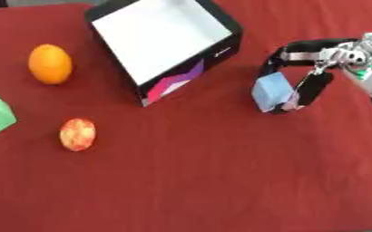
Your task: Pick up objects on the table and place them in the box.
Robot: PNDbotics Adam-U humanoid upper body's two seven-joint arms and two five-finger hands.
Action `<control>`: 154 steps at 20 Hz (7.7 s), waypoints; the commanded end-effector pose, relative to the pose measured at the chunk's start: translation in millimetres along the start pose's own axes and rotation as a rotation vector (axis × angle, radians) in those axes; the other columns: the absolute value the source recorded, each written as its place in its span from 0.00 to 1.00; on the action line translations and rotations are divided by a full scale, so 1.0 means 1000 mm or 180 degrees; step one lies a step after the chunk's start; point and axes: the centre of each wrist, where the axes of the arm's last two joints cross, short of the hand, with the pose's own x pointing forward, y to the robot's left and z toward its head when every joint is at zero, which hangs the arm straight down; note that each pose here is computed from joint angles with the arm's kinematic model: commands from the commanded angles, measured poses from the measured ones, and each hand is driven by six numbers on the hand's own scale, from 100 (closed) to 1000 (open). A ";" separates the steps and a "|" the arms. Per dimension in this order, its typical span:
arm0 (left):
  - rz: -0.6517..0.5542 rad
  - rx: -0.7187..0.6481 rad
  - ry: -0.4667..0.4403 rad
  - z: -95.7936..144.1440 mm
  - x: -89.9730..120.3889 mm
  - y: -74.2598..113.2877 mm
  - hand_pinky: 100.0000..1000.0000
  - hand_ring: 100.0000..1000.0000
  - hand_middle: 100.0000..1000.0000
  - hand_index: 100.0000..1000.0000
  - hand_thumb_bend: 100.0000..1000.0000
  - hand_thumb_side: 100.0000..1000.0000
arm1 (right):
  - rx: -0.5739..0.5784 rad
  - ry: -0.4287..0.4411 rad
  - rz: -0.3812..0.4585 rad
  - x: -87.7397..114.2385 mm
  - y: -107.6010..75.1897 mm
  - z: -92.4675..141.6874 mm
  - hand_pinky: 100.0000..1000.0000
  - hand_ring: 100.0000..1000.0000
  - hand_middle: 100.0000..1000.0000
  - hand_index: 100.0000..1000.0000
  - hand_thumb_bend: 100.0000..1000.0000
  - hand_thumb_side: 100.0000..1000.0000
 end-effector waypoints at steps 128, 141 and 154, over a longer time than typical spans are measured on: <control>-0.4166 -0.3016 0.2035 -0.124 0.033 -0.017 0.89 0.84 0.77 0.87 0.79 0.24 | -0.3341 -0.0459 -0.1843 0.029 -0.093 0.109 0.92 0.75 0.71 0.82 0.56 0.38; -0.4148 -0.3070 0.1870 -0.131 -0.015 -0.032 0.86 0.80 0.74 0.84 0.77 0.18 | -0.3350 -0.0445 -0.1963 0.025 -0.088 0.104 0.92 0.75 0.70 0.81 0.56 0.37; -0.4166 -0.3271 0.1654 -0.126 -0.001 -0.052 0.68 0.52 0.41 0.56 0.21 0.00 | -0.3374 -0.0295 -0.2126 0.013 -0.082 0.099 0.92 0.74 0.69 0.81 0.57 0.37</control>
